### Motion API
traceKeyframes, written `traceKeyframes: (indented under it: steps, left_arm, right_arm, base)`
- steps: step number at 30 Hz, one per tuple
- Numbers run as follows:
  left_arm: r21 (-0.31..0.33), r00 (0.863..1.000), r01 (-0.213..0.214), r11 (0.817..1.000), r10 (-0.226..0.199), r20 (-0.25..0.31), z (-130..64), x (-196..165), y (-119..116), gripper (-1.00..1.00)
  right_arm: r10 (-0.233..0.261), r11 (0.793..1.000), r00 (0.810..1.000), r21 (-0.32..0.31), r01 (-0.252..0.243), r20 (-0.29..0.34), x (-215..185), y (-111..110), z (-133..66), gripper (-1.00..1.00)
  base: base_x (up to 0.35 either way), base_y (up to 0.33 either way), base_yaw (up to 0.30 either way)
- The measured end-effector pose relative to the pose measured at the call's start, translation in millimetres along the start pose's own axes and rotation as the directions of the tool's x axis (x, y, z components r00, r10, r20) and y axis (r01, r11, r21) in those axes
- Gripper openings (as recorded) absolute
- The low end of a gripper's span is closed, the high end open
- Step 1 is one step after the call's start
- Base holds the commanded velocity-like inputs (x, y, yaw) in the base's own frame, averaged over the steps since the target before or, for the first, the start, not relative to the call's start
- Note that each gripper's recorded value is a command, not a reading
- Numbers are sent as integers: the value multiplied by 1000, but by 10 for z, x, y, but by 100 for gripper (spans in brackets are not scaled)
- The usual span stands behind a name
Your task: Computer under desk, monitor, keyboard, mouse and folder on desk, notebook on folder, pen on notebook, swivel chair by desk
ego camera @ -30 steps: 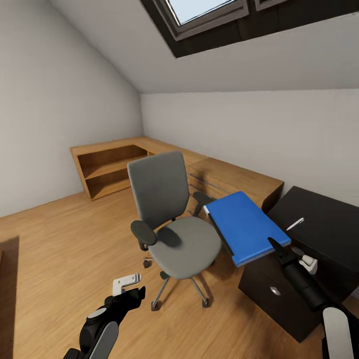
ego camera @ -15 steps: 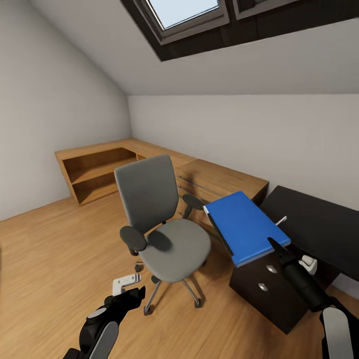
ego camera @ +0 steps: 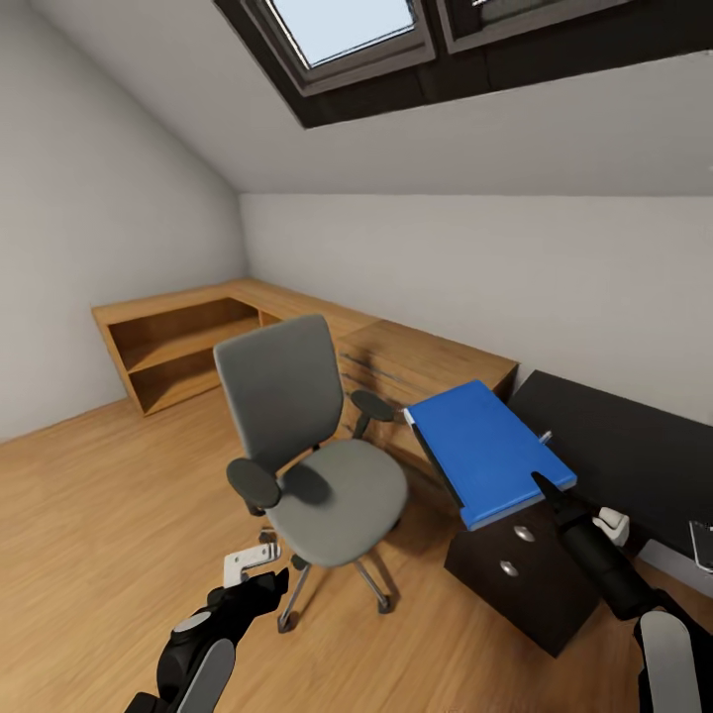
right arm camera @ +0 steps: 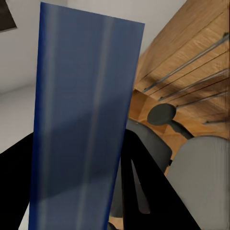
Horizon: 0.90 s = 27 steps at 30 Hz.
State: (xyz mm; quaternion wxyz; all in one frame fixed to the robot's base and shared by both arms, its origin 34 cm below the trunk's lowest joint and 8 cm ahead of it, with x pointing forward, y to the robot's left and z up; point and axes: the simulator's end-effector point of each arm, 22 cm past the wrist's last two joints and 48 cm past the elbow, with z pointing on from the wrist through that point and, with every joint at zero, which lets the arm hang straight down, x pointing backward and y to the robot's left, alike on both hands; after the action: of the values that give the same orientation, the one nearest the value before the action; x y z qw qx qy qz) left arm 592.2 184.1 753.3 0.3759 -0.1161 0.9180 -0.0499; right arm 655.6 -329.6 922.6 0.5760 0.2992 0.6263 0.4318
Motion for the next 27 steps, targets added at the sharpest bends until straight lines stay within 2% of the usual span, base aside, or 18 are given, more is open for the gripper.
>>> traceKeyframes:
  steps: [8,19,25,27]
  left_arm:
    - [1,1000,-1,1000,1,-1,-93,-86,-32,100]
    - [24,1000,-25,999,25,-15,-222,-121,-184,100]
    - [29,999,-31,999,32,-36,-194,-27,-212,100]
    - [39,998,-47,998,49,-43,-203,23,-270,100]
  right_arm:
    - [-2,1000,1000,2,2,4,-68,112,8,-100]
    - [-1,1000,1000,11,1,10,-165,238,4,-100]
    - [-1,1000,1000,14,1,12,-172,226,-2,-100]
    - [-1,1000,1000,14,1,13,-173,229,-5,-100]
  base:
    - [0,0,-261]
    - [0,0,-265]
    - [30,0,-265]
    - [263,0,-265]
